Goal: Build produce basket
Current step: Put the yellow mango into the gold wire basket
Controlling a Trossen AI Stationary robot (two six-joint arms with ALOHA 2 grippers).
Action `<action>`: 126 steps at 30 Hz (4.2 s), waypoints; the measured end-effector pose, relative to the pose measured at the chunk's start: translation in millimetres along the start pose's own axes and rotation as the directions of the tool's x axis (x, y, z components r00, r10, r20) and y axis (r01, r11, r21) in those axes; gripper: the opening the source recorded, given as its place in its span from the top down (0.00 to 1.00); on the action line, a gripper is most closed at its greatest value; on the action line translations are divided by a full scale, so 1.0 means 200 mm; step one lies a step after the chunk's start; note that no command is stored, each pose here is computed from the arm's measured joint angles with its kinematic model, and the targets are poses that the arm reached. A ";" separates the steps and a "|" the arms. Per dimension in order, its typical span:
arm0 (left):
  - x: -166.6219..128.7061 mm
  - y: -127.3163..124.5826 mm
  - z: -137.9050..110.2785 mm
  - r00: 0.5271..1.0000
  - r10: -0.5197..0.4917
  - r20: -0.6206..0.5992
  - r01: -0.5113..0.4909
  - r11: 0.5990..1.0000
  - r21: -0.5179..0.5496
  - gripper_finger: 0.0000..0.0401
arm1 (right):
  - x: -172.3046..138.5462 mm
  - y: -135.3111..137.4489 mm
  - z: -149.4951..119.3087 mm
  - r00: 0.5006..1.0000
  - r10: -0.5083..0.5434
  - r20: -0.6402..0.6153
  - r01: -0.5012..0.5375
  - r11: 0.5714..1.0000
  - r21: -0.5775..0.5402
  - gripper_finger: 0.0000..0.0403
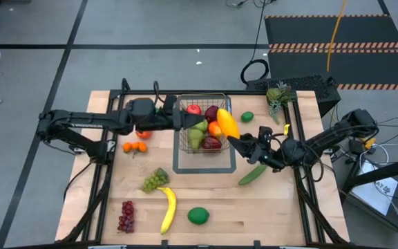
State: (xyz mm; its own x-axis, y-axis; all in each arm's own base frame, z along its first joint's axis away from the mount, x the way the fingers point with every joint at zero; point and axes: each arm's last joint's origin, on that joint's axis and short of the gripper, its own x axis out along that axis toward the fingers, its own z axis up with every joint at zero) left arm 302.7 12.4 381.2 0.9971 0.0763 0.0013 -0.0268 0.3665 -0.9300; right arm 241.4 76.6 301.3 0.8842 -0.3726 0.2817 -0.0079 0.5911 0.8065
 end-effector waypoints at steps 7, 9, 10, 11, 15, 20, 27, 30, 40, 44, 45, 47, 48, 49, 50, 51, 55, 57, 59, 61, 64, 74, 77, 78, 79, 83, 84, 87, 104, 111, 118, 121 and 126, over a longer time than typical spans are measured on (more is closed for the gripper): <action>0.00 0.00 0.02 0.999 0.016 0.052 -0.024 0.987 0.160 0.09 | 0.05 -0.04 0.03 1.000 0.020 -0.008 -0.019 0.996 0.083 0.41; 0.03 0.03 0.01 0.998 0.029 0.062 -0.040 0.983 0.180 0.07 | 0.06 -0.05 0.04 1.000 0.027 -0.010 -0.026 0.996 0.080 0.41; 0.04 0.04 0.01 0.997 0.033 0.063 -0.044 0.983 0.180 0.06 | 0.06 -0.05 0.05 0.999 0.033 -0.013 -0.032 0.997 0.077 0.41; 0.05 0.05 0.00 0.997 0.043 0.062 -0.053 0.983 0.178 0.04 | 0.07 -0.06 0.05 0.999 0.038 -0.015 -0.036 0.997 0.072 0.41; 0.13 0.07 -0.01 0.996 -0.029 0.090 0.015 0.989 0.150 0.01 | 0.08 -0.07 0.06 1.000 0.027 -0.008 -0.026 0.998 0.063 0.41; 0.21 0.10 -0.03 0.989 -0.094 0.111 0.078 0.987 0.139 0.02 | 0.08 -0.08 0.06 1.000 0.015 -0.016 -0.014 0.998 0.055 0.41; 0.25 0.14 -0.05 0.991 -0.073 0.115 0.046 0.974 0.222 0.02 | 0.08 -0.09 0.05 0.999 -0.006 -0.035 0.008 0.999 0.050 0.41; 0.25 0.15 -0.05 0.991 -0.065 0.116 0.030 0.960 0.279 0.02 | 0.08 -0.10 0.04 0.999 -0.017 -0.045 0.019 0.999 0.043 0.41; 0.28 0.17 -0.05 0.992 -0.088 0.093 0.049 0.933 0.357 0.02 | 0.08 -0.11 0.03 0.997 -0.042 -0.065 0.043 0.999 0.018 0.41; 0.28 0.18 -0.05 0.992 -0.088 0.087 0.048 0.921 0.387 0.02 | 0.08 -0.11 0.03 0.997 -0.047 -0.069 0.048 0.999 0.014 0.41; 0.28 0.18 -0.05 0.992 -0.091 0.089 0.049 0.919 0.390 0.02 | 0.08 -0.11 0.02 0.996 -0.048 -0.070 0.049 0.999 0.012 0.41; 0.28 0.18 -0.04 0.992 -0.091 0.084 0.052 0.920 0.388 0.02 | 0.08 -0.11 0.02 0.996 -0.049 -0.070 0.050 0.999 0.012 0.41; 0.28 0.18 -0.04 0.993 -0.090 0.078 0.053 0.921 0.386 0.03 | 0.08 -0.11 0.02 0.996 -0.049 -0.070 0.050 0.999 0.012 0.41; 0.28 0.19 -0.03 0.993 -0.090 0.074 0.055 0.921 0.386 0.04 | 0.08 -0.11 0.02 0.996 -0.049 -0.069 0.050 0.999 0.012 0.41; 0.28 0.19 -0.03 0.993 -0.092 0.072 0.057 0.920 0.387 0.06 | 0.08 -0.11 0.02 0.996 -0.049 -0.069 0.050 0.999 0.011 0.41; 0.28 0.19 -0.02 0.993 -0.097 0.065 0.064 0.919 0.389 0.08 | 0.08 -0.11 0.02 0.996 -0.049 -0.069 0.050 0.999 0.009 0.41; 0.28 0.19 -0.01 0.993 -0.104 0.051 0.076 0.917 0.391 0.22 | 0.08 -0.11 0.02 0.996 -0.052 -0.069 0.053 0.999 0.002 0.41; 0.28 0.19 -0.01 0.993 -0.106 0.052 0.078 0.917 0.391 0.28 | 0.08 -0.11 0.02 0.996 -0.054 -0.070 0.054 0.999 0.001 0.41; 0.28 0.19 -0.01 0.993 -0.107 0.052 0.078 0.915 0.395 0.34 | 0.08 -0.12 0.02 0.996 -0.054 -0.070 0.054 0.999 0.001 0.41; 0.28 0.19 -0.01 0.993 -0.110 0.050 0.082 0.914 0.397 0.38 | 0.08 -0.12 0.02 0.996 -0.054 -0.069 0.054 0.999 -0.002 0.41; 0.28 0.19 -0.01 0.992 -0.117 0.048 0.088 0.910 0.405 0.40 | 0.08 -0.11 0.03 0.997 -0.049 -0.067 0.046 0.998 -0.040 0.40; 0.28 0.18 0.01 0.989 -0.137 0.062 0.102 0.913 0.394 0.33 | 0.07 -0.10 0.02 0.997 -0.027 -0.068 0.024 0.999 -0.043 0.14; 0.27 0.18 0.03 0.988 -0.135 0.075 0.095 0.914 0.394 0.36 | 0.06 -0.08 0.01 0.994 0.010 -0.111 -0.012 1.000 -0.017 0.06; 0.26 0.18 0.04 0.987 -0.137 0.081 0.094 0.914 0.394 0.37 | 0.06 -0.08 0.00 0.992 0.019 -0.128 -0.021 1.000 -0.017 0.04; 0.26 0.17 0.05 0.986 -0.143 0.088 0.097 0.913 0.395 0.37 | 0.06 -0.07 0.00 0.990 0.023 -0.141 -0.026 1.000 -0.018 0.03; 0.22 0.15 0.11 0.981 -0.159 0.108 0.101 0.905 0.414 0.38 | 0.04 -0.06 -0.02 0.987 0.036 -0.155 -0.037 0.999 -0.006 0.02; 0.22 0.15 0.12 0.980 -0.164 0.109 0.105 0.902 0.418 0.38 | 0.04 -0.06 -0.02 0.986 0.038 -0.160 -0.037 0.999 0.008 0.02; 0.20 0.15 0.17 0.979 -0.172 0.110 0.111 0.900 0.422 0.36 | 0.03 -0.05 -0.03 0.983 0.047 -0.175 -0.038 0.998 0.057 0.02; 0.07 0.13 0.37 0.975 -0.142 0.168 0.049 0.885 0.463 0.40 | 0.01 -0.05 0.12 0.946 0.093 -0.311 -0.144 0.979 -0.144 0.03; 0.07 0.14 0.37 0.987 -0.007 0.158 -0.066 0.888 0.456 0.37 | -0.05 -0.08 0.30 0.950 -0.001 -0.313 -0.095 0.952 -0.291 0.03; 0.05 0.24 0.34 0.925 0.356 0.133 -0.375 0.799 0.471 0.37 | -0.12 -0.09 0.47 0.971 -0.037 -0.237 -0.068 0.904 -0.421 0.03; 0.03 0.30 0.33 0.878 0.466 0.113 -0.464 0.765 0.447 0.37 | -0.15 -0.09 0.52 0.975 -0.051 -0.216 -0.054 0.889 -0.454 0.03; 0.03 0.42 0.30 0.762 0.640 0.097 -0.615 0.668 0.418 0.36 | -0.19 -0.10 0.56 0.974 -0.079 -0.213 -0.029 0.885 -0.464 0.03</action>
State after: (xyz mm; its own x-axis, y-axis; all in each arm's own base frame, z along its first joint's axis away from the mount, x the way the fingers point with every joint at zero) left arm 302.2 99.8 325.3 0.7354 0.3831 -0.5589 -0.6613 0.5858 -0.4685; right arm 155.0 -1.7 332.1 0.9611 -0.2575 0.1000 0.1837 0.8662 0.4647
